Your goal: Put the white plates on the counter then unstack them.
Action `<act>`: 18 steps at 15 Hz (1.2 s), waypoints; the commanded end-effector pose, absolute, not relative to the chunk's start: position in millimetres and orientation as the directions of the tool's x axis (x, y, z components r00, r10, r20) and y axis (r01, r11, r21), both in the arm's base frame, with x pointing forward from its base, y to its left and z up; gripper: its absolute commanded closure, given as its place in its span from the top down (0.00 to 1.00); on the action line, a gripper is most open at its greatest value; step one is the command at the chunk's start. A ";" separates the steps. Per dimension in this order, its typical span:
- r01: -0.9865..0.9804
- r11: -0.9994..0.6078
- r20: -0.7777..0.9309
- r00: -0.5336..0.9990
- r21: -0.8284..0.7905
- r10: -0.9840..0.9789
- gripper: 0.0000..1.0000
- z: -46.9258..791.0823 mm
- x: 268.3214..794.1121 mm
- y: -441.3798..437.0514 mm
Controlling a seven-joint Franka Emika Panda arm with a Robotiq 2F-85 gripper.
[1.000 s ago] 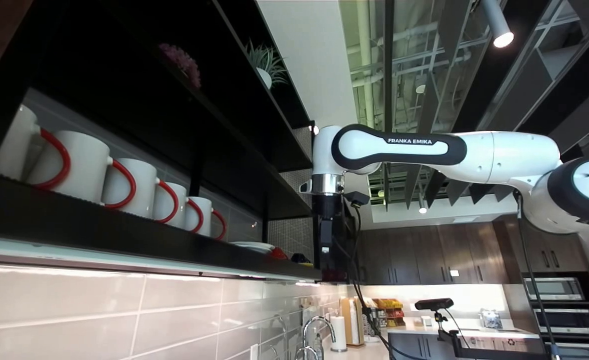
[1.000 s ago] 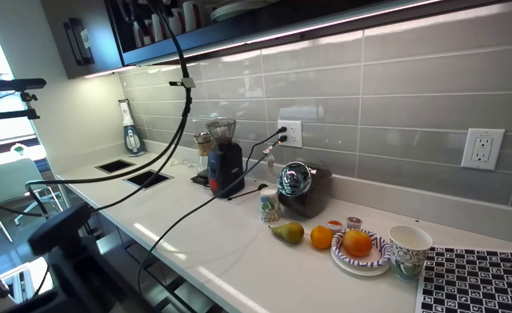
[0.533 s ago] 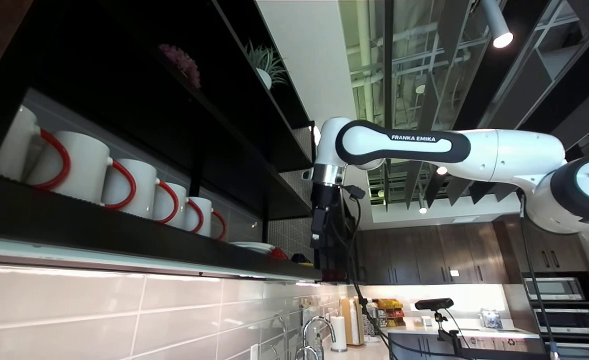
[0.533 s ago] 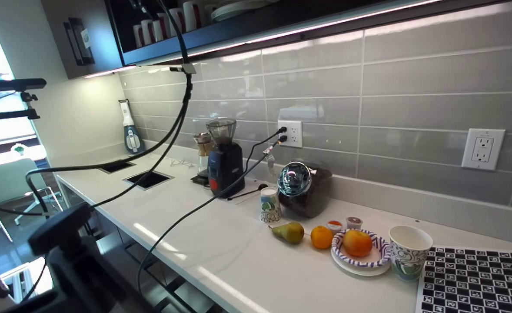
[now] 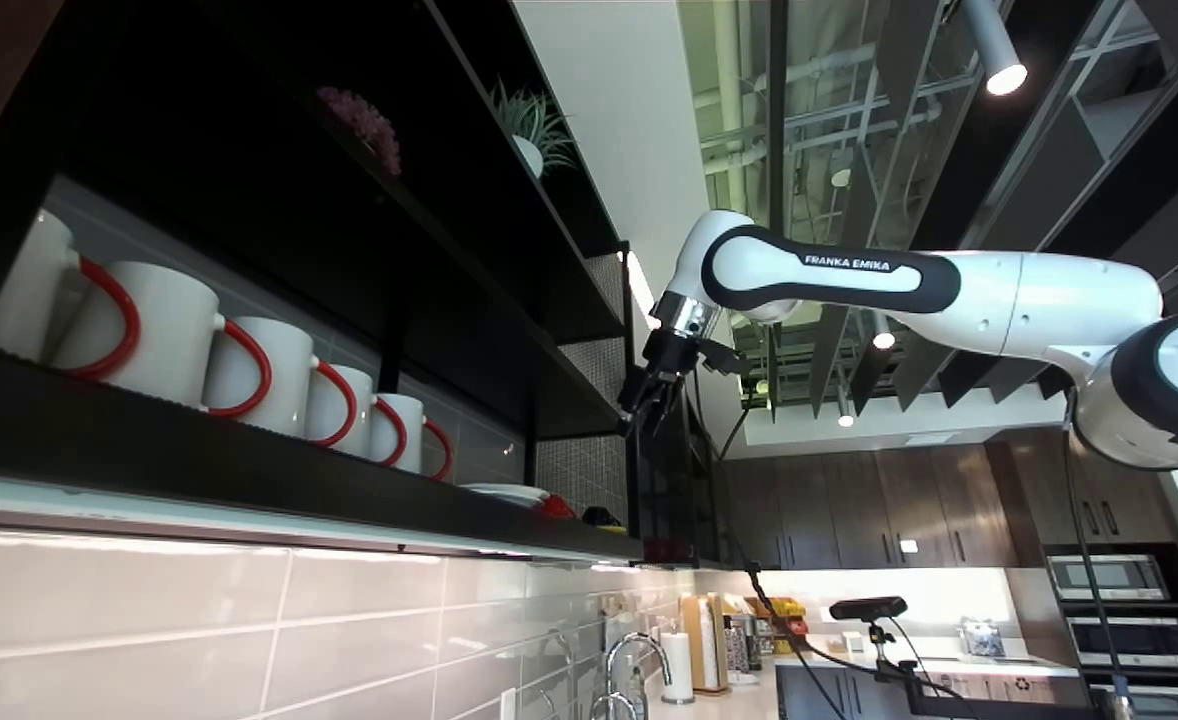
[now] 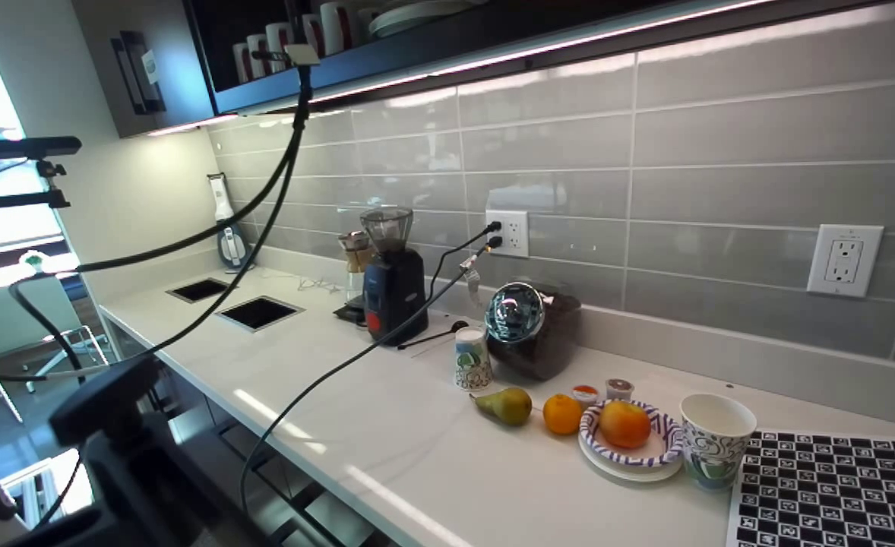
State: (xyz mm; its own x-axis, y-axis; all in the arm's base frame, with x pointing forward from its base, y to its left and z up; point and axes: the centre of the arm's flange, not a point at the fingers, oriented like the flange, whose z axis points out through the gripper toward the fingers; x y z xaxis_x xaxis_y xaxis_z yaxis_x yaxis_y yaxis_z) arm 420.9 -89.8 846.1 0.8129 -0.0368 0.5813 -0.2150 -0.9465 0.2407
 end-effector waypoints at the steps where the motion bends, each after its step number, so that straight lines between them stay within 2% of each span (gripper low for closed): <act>1: -0.216 -0.946 0.589 0.808 0.241 -0.034 1.00 844.5 423.5 -91.8; 8: -0.213 -0.947 0.581 0.813 0.243 -0.034 1.00 843.0 424.8 -89.9; 13: 0.013 -0.946 0.629 0.744 0.323 0.225 1.00 812.5 454.3 -67.9; 18: 0.170 -0.915 0.604 0.705 0.366 0.372 1.00 789.5 486.7 -48.6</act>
